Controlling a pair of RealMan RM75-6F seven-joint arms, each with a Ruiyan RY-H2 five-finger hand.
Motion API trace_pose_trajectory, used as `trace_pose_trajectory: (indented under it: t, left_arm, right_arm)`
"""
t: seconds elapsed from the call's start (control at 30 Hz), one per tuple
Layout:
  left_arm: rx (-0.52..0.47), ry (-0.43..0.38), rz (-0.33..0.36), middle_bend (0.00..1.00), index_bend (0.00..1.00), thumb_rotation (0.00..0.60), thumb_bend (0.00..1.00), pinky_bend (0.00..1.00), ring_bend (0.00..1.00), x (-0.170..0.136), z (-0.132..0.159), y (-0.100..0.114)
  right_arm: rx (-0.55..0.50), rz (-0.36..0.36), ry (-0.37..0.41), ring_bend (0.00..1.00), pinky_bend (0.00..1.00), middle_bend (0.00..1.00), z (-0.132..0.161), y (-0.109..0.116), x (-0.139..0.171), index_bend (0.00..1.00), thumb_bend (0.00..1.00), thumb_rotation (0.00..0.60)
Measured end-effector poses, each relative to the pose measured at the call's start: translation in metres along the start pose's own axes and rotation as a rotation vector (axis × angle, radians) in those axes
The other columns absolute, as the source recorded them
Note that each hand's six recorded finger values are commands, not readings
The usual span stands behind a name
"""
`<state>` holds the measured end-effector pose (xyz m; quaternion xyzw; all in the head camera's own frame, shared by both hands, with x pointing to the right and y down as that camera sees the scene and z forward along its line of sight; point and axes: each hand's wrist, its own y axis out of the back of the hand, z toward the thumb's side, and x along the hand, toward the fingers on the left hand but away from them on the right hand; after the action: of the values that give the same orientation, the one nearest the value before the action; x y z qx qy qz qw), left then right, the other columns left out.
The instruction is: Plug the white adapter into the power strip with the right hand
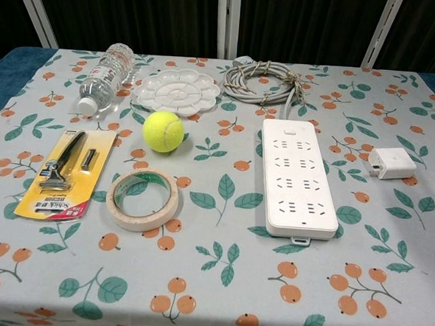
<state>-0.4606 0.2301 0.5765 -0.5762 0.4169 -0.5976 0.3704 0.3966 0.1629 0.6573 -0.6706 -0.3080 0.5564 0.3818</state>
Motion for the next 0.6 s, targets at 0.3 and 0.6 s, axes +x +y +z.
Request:
trace_pose_trajectory:
  t: [0.3,0.6]
  left_arm:
    - [-0.002,-0.004,-0.005,0.01,0.00,0.600,0.07,0.00,0.00,0.003,0.001,-0.001]
    - [-0.011,0.000,-0.020,0.01,0.00,0.600,0.07,0.00,0.00,0.004,0.000,-0.007]
  right_arm:
    - [0.028,0.059,0.048,0.07,0.10,0.27,0.016,-0.032,-0.038,0.35,0.03,0.600]
    - [0.029,0.088,0.053,0.07,0.10,0.27,0.019,-0.049,-0.059,0.38,0.03,0.600]
